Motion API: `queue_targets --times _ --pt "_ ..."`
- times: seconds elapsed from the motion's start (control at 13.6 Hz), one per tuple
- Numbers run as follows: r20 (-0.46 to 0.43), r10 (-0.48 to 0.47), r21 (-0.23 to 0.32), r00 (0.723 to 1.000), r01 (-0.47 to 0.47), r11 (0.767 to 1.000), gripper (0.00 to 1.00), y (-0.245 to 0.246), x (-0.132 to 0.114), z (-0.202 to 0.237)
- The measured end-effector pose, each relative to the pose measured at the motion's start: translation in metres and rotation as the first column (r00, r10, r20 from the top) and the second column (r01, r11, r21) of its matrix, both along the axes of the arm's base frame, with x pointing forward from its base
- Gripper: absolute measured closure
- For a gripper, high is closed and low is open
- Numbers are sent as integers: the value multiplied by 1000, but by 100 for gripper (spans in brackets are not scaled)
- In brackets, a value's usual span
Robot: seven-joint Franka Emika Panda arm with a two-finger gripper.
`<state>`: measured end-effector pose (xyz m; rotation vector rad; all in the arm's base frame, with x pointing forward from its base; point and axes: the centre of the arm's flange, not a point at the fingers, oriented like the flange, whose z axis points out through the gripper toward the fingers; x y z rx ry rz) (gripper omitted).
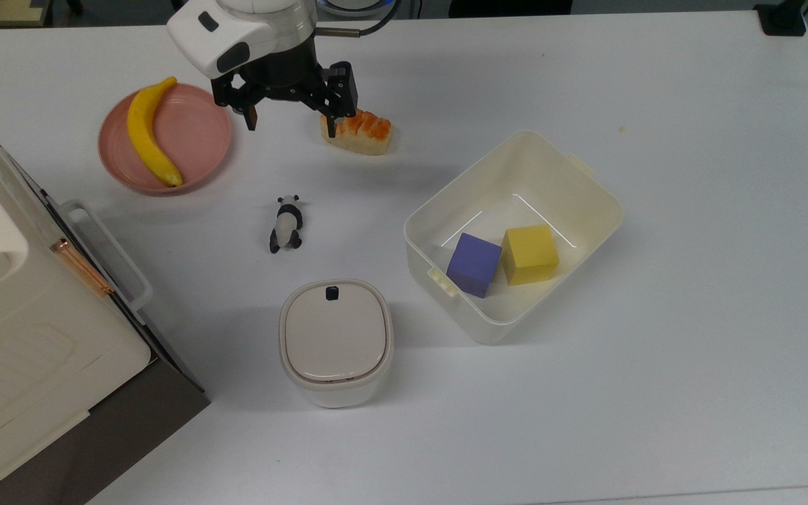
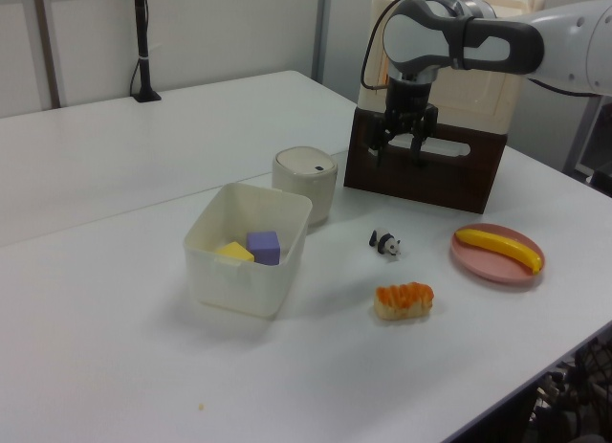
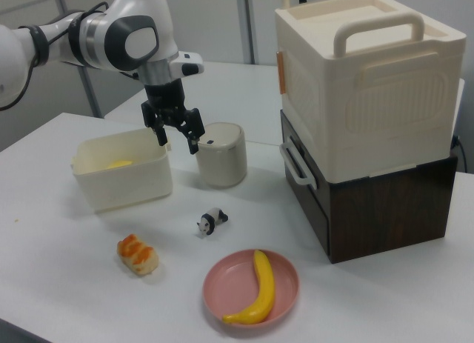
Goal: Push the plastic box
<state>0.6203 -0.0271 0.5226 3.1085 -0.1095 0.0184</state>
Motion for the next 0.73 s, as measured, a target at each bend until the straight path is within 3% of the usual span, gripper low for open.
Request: queue_targets --times 0.37,0.59,0.73 --pt "-6 33 1 999 -33 999 0 6 0 -3" --pt "-21 137 4 990 -137 991 0 23 0 -8" --pt "-43 238 10 970 -237 971 0 46 -2 -12"
